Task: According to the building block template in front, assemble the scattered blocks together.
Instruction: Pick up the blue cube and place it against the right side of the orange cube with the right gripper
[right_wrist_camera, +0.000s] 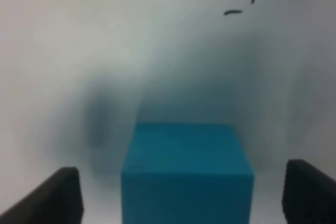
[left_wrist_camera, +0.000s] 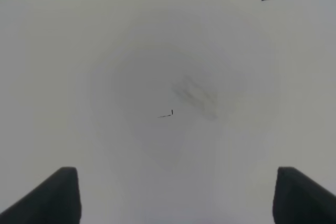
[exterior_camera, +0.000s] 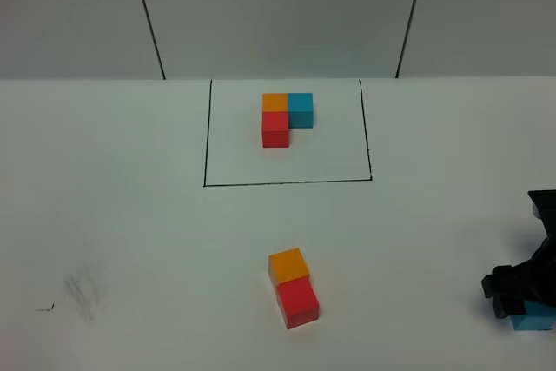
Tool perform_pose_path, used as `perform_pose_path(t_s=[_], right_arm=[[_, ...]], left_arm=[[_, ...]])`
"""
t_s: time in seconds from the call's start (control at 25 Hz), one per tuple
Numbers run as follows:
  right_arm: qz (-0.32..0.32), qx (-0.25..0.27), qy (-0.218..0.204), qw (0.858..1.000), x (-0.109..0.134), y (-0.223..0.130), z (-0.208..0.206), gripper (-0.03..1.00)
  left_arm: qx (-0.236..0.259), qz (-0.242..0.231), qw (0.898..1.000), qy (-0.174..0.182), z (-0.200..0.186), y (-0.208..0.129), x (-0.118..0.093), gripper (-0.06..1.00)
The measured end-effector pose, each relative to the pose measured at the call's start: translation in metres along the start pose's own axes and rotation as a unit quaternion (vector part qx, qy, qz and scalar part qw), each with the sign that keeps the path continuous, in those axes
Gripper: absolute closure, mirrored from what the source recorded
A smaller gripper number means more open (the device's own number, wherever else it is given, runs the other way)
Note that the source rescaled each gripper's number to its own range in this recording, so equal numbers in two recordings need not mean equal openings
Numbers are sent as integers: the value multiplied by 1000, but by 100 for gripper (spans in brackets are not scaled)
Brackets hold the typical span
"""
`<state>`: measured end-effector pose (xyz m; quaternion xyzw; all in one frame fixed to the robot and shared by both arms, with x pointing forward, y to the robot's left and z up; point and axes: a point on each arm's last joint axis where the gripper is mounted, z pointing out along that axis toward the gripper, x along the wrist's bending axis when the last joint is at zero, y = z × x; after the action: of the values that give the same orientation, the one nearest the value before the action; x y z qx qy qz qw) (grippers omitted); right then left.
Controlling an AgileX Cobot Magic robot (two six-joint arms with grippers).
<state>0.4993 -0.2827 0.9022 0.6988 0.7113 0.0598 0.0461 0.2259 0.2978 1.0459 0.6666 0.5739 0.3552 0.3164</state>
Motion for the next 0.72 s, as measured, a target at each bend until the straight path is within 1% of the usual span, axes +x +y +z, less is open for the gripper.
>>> perform_pose_path(t_s=[0.28, 0.56, 0.64, 0.72], right_arm=[[1, 15, 0, 1000, 0, -3, 0, 38], [1, 16, 0, 1000, 0, -3, 0, 38], [0, 16, 0, 1000, 0, -3, 0, 41], [0, 16, 0, 1000, 0, -3, 0, 48]], left_arm=[[0, 0, 1000, 0, 0, 0, 0, -4], [0, 0, 1000, 0, 0, 0, 0, -4], [0, 0, 1000, 0, 0, 0, 0, -4], [0, 0, 1000, 0, 0, 0, 0, -4]])
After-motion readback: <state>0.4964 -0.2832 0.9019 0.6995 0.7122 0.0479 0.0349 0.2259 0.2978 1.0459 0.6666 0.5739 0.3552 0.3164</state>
